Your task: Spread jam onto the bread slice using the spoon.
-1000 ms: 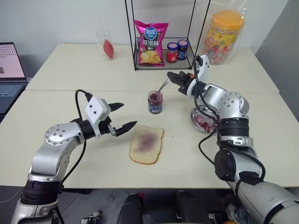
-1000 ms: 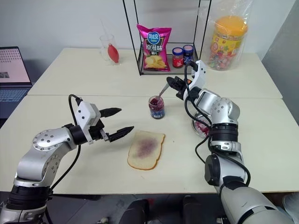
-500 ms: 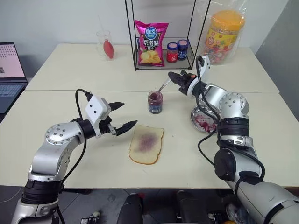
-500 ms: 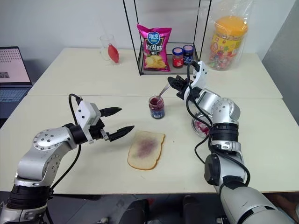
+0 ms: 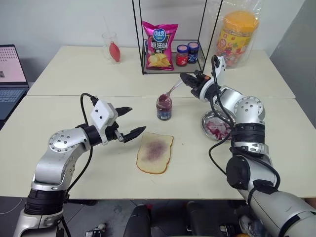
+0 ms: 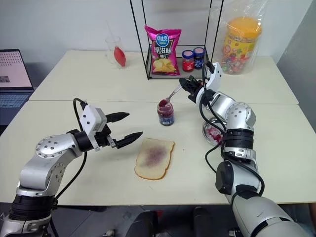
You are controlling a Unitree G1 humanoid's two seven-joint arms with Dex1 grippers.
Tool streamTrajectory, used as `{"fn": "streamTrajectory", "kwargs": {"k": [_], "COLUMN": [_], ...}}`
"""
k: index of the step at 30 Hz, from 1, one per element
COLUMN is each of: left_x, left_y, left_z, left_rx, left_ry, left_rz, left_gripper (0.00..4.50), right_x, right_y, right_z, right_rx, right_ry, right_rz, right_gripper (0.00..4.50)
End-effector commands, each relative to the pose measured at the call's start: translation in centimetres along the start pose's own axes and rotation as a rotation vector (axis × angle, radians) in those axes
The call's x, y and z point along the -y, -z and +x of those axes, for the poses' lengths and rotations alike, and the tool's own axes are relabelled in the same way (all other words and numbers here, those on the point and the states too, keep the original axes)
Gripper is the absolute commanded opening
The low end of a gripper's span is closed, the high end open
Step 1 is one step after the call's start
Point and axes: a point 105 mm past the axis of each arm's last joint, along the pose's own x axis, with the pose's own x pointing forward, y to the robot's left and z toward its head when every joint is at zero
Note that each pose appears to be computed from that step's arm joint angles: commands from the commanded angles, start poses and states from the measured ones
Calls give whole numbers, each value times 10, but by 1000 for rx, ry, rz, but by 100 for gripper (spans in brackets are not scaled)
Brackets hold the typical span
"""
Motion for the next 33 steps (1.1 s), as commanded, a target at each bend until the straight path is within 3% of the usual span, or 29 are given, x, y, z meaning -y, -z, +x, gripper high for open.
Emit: {"fn": "streamTrajectory", "kwargs": {"k": [1,16,24,27,33], "left_x": [-3,-11,-7,-4,14], "left_y": [-9,-21,-12,-5,10], "left_z": [-2,-8,-28,-38,-54], "left_rx": [31,86,14,-22,-108], "left_ry": [-13,-27,-9,-10,41], "left_rz": [23,-44,-22,-17,23], "left_gripper": [450,450,450,450,450], "right_x": [-14,-18,-61,-75,-89], "right_y": [-12,-15,-18,-8,37], "right_z": [-1,-7,-31,-40,-56], "right_rx": [38,46,37,10,-118], "right_ry": [-48,-75,-224,-269,-321], "right_rz": [0,99,49,20,-131], "right_gripper": [5,5,5,5,5]}}
